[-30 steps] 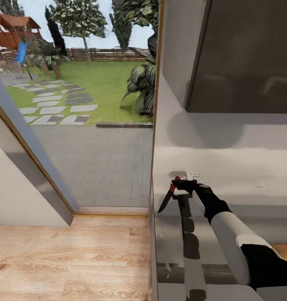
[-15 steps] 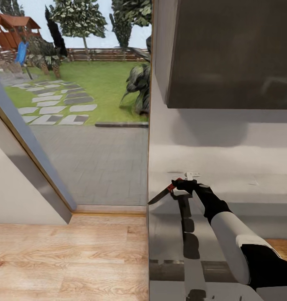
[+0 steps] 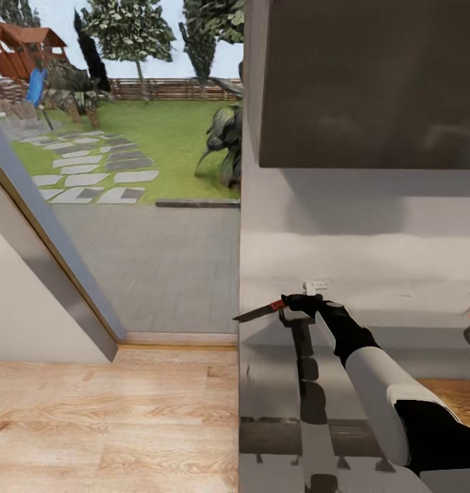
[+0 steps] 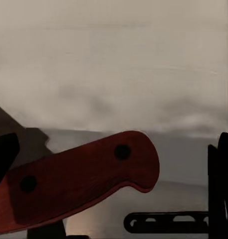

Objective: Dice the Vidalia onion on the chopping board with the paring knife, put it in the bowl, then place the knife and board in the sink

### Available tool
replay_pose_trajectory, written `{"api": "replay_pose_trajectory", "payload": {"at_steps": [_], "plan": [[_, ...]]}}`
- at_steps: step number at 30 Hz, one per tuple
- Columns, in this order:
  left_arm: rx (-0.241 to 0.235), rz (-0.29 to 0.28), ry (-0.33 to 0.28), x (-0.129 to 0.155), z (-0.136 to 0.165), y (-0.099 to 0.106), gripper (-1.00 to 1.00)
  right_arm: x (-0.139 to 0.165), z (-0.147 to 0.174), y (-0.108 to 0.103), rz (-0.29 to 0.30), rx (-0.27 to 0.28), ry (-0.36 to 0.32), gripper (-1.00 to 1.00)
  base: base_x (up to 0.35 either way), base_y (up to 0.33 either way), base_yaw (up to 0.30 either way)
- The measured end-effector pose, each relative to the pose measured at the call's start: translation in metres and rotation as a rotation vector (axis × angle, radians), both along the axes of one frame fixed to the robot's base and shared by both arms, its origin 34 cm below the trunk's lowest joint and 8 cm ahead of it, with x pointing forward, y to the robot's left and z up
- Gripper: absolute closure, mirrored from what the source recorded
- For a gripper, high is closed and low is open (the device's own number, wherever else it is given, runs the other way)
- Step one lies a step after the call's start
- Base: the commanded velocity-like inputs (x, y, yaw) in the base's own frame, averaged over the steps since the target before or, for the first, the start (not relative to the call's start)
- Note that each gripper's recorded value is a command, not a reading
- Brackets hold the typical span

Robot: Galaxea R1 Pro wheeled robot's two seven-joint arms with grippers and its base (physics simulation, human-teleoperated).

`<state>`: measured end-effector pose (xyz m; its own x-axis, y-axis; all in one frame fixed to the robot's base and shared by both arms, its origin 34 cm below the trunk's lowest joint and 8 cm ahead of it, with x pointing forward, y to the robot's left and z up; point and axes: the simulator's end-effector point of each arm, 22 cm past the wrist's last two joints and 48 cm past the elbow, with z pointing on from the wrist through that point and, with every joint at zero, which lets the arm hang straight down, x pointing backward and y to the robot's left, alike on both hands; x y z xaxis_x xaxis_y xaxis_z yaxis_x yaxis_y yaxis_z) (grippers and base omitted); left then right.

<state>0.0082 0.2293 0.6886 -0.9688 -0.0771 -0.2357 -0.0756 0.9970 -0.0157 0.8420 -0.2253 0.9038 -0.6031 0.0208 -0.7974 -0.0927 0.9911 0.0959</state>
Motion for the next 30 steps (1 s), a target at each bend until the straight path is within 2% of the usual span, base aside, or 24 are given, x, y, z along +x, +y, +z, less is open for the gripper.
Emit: {"api": "replay_pose_trajectory", "payload": {"at_steps": [10, 17, 30], "plan": [[0.001, 0.001, 0.0, -0.0002, 0.0, 0.0004, -1.0, 0.0, 0.0002, 0.0002, 0.0, 0.0, 0.0, -1.0, -0.009, -0.002, 0.0], [-0.001, 0.002, 0.006, -0.0023, 0.0002, -0.0007, -1.0, 0.0003, 0.0001, -0.0001, 0.0, 0.0, -0.001, -1.0, -0.182, -0.023, 0.0], [0.0, 0.001, 0.008, -0.0037, 0.0003, -0.0003, -1.0, 0.0004, 0.0008, -0.0002, 0.0, 0.0, -0.002, -1.0, -0.025, -0.001, 0.0]]}}
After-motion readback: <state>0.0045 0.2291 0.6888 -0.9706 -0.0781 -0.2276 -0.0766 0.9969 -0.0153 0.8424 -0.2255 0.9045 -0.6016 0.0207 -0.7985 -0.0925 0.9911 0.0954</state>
